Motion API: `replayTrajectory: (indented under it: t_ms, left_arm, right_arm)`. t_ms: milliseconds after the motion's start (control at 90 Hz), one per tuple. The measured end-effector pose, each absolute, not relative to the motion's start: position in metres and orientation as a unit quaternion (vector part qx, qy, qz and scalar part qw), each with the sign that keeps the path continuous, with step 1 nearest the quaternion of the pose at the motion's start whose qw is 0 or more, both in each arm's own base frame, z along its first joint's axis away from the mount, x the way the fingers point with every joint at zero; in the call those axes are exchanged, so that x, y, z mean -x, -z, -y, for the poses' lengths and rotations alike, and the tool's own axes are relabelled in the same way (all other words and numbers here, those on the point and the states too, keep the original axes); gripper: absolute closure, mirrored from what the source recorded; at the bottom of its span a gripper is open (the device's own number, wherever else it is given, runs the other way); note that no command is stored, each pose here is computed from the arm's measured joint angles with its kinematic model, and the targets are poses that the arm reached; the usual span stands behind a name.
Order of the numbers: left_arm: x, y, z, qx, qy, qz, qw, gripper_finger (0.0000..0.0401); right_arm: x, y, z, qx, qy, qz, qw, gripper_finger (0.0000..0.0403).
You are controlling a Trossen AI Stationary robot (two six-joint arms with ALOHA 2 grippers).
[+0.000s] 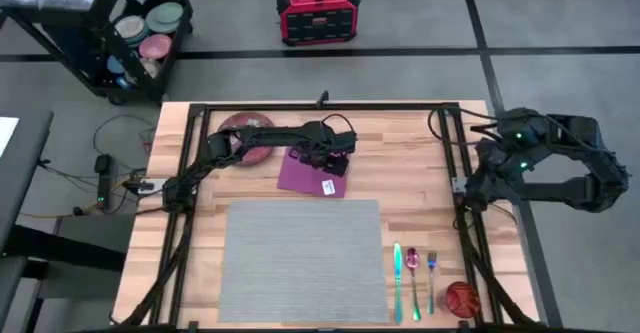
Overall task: Set table place
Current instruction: Fold the pink table towel
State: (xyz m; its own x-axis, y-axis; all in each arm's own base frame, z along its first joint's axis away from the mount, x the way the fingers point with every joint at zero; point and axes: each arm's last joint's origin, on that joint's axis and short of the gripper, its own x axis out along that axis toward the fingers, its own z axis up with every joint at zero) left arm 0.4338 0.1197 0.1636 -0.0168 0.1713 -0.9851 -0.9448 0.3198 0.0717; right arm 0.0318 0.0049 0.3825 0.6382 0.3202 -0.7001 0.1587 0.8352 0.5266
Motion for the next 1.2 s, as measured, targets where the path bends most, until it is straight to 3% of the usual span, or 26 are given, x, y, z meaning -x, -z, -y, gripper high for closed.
replayTrajectory:
  t_ms: [111, 322, 411, 522, 578, 789, 1200]
  left_arm:
    - [-0.436, -0.153, -0.123, 0.364, -0.451, -0.524, 0.624, 0.0220]
    - [-0.430, -0.130, -0.122, 0.409, -0.450, -0.510, 0.608, 0.0230]
    - [-0.428, -0.125, -0.121, 0.418, -0.458, -0.503, 0.602, 0.0270]
    - [-0.430, -0.122, -0.121, 0.427, -0.453, -0.492, 0.608, 0.0364]
    - [-0.431, -0.122, -0.121, 0.426, -0.449, -0.490, 0.614, 0.0387]
    - [-0.436, -0.130, -0.117, 0.436, -0.456, -0.472, 0.615, 0.0399]
    - [-0.456, -0.199, -0.095, 0.413, -0.445, -0.436, 0.664, 0.0401]
  right_arm:
    - [-0.032, -0.382, -0.005, -0.283, -0.047, -0.423, 0.860, 0.0247]
    - [-0.032, -0.382, -0.005, -0.289, -0.044, -0.423, 0.858, 0.0247]
    - [-0.032, -0.382, -0.005, -0.289, -0.045, -0.423, 0.858, 0.0249]
    - [-0.032, -0.382, -0.005, -0.289, -0.045, -0.423, 0.858, 0.0255]
    - [-0.032, -0.382, -0.005, -0.290, -0.044, -0.423, 0.857, 0.0259]
    - [-0.032, -0.382, -0.005, -0.289, -0.044, -0.423, 0.858, 0.0276]
    - [-0.032, -0.382, -0.005, -0.289, -0.043, -0.423, 0.858, 0.0285]
